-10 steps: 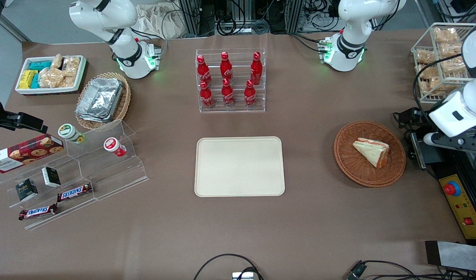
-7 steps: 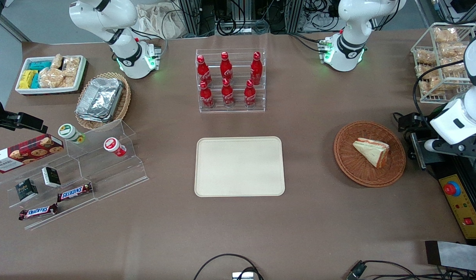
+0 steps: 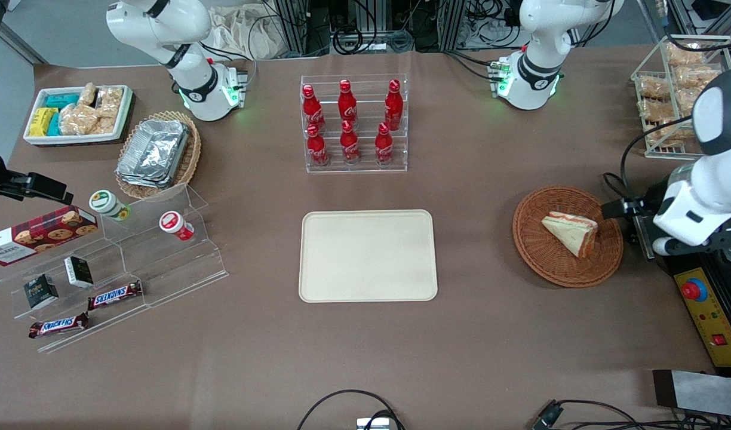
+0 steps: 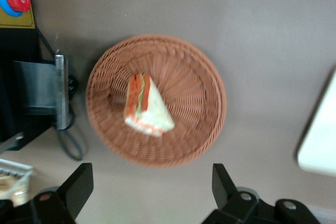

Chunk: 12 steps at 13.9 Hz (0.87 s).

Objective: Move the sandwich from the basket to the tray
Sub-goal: 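Move the left gripper down over the sandwich in the wicker basket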

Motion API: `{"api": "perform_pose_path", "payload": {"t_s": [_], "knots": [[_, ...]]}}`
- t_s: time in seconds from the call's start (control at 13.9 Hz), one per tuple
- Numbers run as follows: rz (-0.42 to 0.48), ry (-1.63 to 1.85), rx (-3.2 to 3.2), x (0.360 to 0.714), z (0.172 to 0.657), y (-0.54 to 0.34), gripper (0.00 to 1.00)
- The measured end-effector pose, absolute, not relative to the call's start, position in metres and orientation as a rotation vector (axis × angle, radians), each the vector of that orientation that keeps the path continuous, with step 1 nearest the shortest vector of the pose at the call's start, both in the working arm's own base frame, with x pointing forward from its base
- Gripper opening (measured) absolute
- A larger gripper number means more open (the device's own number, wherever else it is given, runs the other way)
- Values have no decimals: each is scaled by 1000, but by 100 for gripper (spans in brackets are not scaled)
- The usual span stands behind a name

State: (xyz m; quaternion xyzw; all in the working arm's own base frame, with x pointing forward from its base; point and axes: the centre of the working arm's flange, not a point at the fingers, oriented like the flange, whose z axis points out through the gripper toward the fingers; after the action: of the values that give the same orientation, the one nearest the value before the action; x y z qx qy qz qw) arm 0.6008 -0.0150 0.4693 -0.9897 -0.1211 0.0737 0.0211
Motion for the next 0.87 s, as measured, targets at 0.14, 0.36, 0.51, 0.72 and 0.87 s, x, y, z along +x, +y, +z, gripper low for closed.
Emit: {"api": "perform_pose_path", "payload": {"t_s": [0.14,0.36,0.51,0.72,0.87], "knots": [[166,-546,-3046,593,418,-19,100],[114,-662,-3036,575,358,-8,100],[85,-720,-3034,561,327,13,100],[93,-797,-3022,547,298,40,100],[85,-841,-3019,548,285,43,100]]}}
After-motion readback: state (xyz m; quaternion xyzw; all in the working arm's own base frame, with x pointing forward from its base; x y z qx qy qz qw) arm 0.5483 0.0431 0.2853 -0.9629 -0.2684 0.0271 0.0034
